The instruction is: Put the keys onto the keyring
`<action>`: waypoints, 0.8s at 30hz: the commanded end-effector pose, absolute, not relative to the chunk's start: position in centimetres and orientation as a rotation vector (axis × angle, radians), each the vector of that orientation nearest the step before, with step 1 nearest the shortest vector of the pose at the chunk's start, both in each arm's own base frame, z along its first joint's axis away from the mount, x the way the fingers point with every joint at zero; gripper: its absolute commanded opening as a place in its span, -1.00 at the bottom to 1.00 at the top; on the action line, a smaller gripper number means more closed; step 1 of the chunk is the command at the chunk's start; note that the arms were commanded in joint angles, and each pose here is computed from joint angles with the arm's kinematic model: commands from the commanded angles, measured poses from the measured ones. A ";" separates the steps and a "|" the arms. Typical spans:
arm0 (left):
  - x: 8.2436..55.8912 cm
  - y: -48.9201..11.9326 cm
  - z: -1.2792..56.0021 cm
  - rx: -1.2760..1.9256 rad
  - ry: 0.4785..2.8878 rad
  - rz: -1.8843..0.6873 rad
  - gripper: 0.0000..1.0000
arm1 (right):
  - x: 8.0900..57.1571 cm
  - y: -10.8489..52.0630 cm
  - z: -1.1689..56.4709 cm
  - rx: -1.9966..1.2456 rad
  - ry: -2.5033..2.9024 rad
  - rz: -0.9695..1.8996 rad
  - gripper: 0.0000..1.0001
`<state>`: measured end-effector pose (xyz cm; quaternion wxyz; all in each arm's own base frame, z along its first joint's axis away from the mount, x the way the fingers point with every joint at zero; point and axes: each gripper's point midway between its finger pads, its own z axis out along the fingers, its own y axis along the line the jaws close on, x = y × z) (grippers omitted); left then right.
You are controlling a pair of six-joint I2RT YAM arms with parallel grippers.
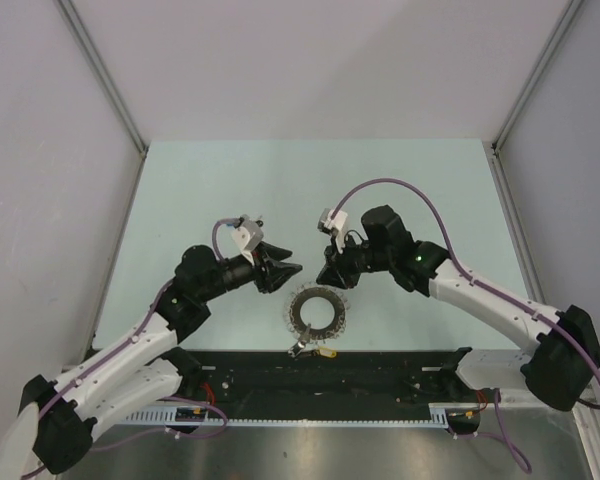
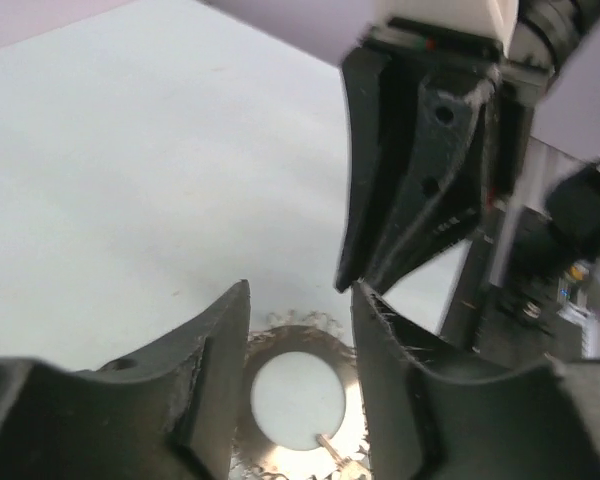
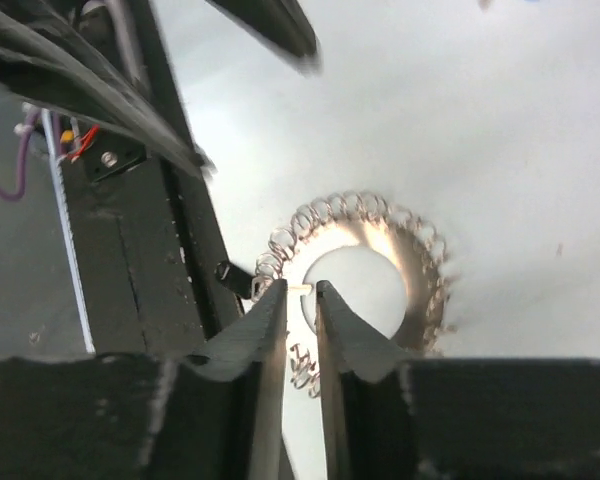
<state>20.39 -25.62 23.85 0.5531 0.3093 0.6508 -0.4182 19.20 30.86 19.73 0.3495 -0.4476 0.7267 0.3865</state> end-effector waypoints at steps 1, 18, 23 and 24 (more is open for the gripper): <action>23.7 -22.3 23.2 0.389 1.668 -0.857 0.26 | 21.7 30.0 17.6 -0.848 2.130 0.941 -0.38; 25.5 -14.3 16.9 -0.034 2.017 -0.501 1.00 | 24.0 27.8 9.0 -0.457 2.499 0.571 0.63; 25.7 -13.5 17.1 -0.041 2.013 -0.453 1.00 | 24.5 27.3 7.1 -0.466 2.509 0.439 0.65; 25.8 -13.4 17.2 -0.036 2.006 -0.446 0.99 | 24.6 27.2 6.7 -0.478 2.509 0.412 0.65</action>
